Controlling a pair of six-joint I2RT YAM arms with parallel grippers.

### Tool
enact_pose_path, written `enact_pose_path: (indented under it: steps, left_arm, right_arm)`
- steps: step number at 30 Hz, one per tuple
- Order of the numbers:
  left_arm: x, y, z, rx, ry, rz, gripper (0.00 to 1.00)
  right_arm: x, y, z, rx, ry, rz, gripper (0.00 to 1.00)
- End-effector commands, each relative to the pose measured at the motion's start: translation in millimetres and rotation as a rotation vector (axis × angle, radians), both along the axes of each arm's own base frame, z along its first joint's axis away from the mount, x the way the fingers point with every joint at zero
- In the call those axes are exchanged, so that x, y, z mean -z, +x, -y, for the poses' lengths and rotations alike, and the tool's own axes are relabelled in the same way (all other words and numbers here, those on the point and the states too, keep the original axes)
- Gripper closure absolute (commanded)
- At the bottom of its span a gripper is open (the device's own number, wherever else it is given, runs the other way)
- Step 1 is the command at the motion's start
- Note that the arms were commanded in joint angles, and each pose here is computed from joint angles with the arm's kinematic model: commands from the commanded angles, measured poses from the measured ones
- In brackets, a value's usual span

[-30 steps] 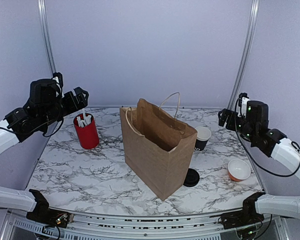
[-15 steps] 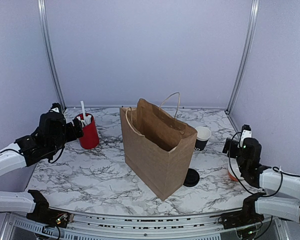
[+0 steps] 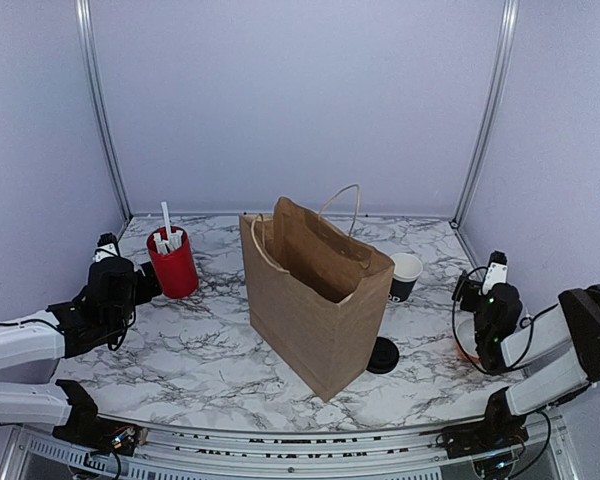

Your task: Pack the takeout coffee

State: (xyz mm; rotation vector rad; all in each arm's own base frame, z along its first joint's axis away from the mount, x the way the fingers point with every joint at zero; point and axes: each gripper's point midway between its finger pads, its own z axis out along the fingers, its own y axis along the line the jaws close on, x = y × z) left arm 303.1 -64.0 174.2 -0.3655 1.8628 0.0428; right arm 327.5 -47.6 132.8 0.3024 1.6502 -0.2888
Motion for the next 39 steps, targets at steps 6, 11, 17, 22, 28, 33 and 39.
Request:
enact_pose_path:
  steps: [6, 11, 17, 22, 28, 33, 39]
  left_arm:
    - [-10, -3, -52, -0.256, 0.129, 0.077, 0.01]
    - [-4, 0, -79, -0.334, 0.190, 0.081, 0.01]
    - [-3, 21, -108, -0.374, 0.236, 0.128, 0.01]
    - [25, 46, -108, -0.274, 0.267, 0.119, 0.01]
    - [30, 63, -72, -0.023, 0.296, 0.113, 0.01]
    - [31, 65, -63, 0.054, 0.299, 0.117, 0.01]
    - [28, 59, -81, 0.005, 0.310, 0.134, 0.01]
  right_arm:
    - [-22, 31, -28, -0.167, -0.115, 0.122, 0.01]
    - [-14, 44, -36, -0.210, -0.124, 0.075, 0.00]
    - [-17, 44, -32, -0.194, -0.121, 0.087, 0.00]
    - [-16, 44, -31, -0.190, -0.118, 0.080, 0.00]
    - [-16, 44, -32, -0.192, -0.117, 0.081, 0.00]
    - [-16, 44, -32, -0.191, -0.118, 0.079, 0.00]
    - [-16, 45, -32, -0.190, -0.118, 0.081, 0.00]
